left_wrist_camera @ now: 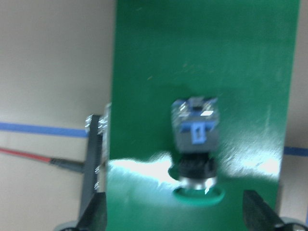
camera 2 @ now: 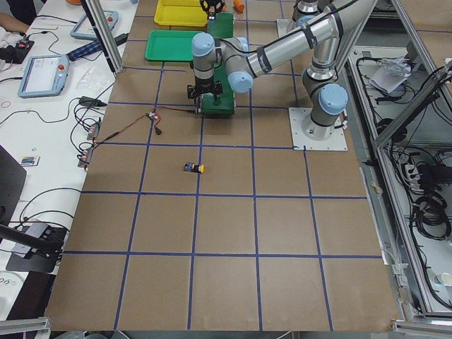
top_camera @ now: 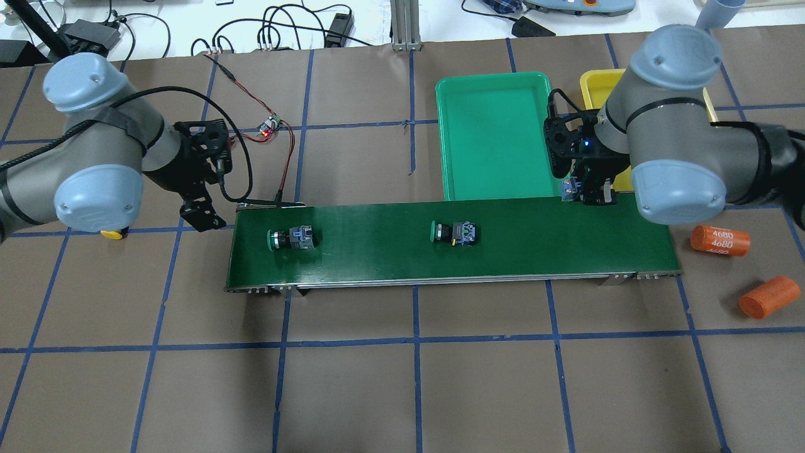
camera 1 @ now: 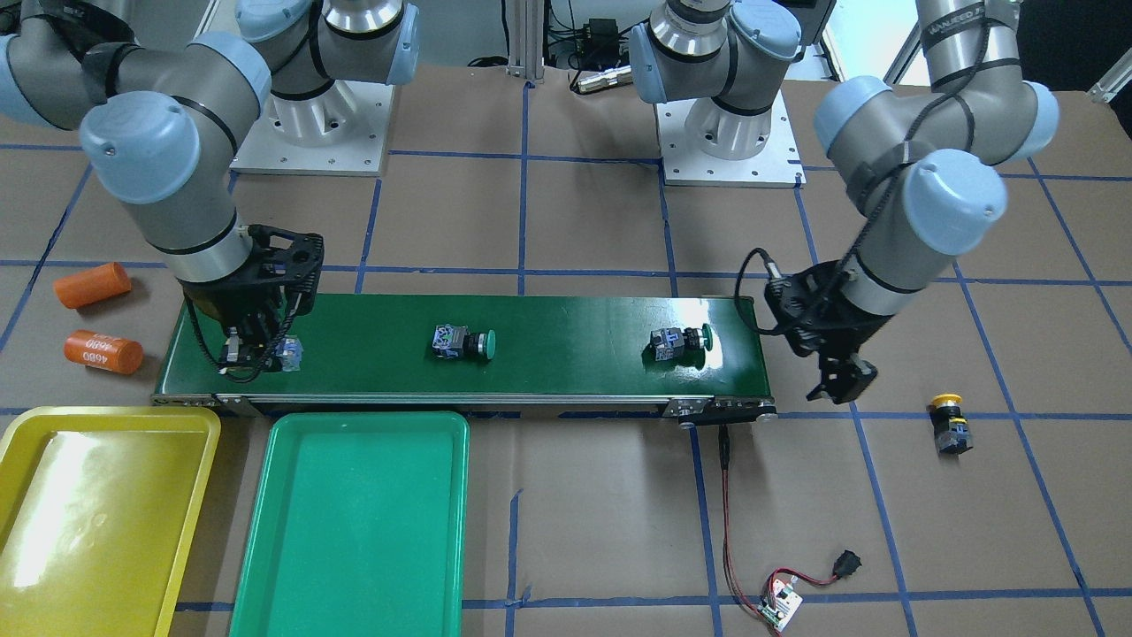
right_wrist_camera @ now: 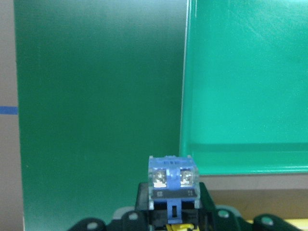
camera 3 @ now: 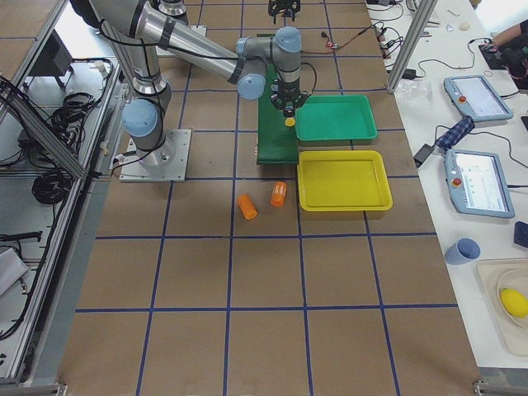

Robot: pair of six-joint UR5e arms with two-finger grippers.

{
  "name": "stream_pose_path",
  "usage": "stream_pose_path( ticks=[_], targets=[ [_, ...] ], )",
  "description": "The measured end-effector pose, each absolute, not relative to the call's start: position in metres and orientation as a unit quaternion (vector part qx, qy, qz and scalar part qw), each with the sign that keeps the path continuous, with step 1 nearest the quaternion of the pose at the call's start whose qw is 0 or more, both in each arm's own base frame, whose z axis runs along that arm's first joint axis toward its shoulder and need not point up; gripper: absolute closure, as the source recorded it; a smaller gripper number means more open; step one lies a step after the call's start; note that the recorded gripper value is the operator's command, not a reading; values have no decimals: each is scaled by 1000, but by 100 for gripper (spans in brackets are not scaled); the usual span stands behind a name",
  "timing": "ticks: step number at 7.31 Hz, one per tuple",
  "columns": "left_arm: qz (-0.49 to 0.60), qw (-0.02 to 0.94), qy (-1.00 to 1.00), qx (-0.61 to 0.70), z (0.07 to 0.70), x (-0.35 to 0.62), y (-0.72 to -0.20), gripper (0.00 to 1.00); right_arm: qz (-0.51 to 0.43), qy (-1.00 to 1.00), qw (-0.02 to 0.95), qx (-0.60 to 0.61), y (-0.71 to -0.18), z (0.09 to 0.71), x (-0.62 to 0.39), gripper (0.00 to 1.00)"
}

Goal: Sort buttons by color to trays
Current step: 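Release the button on the belt while the right gripper carries yellow button to tray, then release the yellow button in the yellow tray and return the right gripper to the belt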

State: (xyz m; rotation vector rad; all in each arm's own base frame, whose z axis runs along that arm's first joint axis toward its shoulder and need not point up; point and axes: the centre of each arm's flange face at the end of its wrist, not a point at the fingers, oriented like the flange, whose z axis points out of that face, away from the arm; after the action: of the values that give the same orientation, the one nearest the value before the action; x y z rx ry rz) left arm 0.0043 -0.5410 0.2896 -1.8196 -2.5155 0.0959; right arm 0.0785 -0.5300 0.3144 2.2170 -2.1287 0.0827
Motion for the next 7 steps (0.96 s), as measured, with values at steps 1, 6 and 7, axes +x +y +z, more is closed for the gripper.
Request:
stream_pose_path(
  ticks=[1, 6, 7],
  targets=[
    [33, 13, -829, -558, 290, 49, -555, 0, 20, -699, 43, 714, -553, 316, 48, 100],
    [21, 26, -956, -290, 247, 203, -593, 0, 16, -689, 65, 722, -638, 237, -107, 0],
    [14, 34, -968, -249, 236, 209, -592, 0, 15, -689, 59, 723, -639, 226, -116, 0]
  ],
)
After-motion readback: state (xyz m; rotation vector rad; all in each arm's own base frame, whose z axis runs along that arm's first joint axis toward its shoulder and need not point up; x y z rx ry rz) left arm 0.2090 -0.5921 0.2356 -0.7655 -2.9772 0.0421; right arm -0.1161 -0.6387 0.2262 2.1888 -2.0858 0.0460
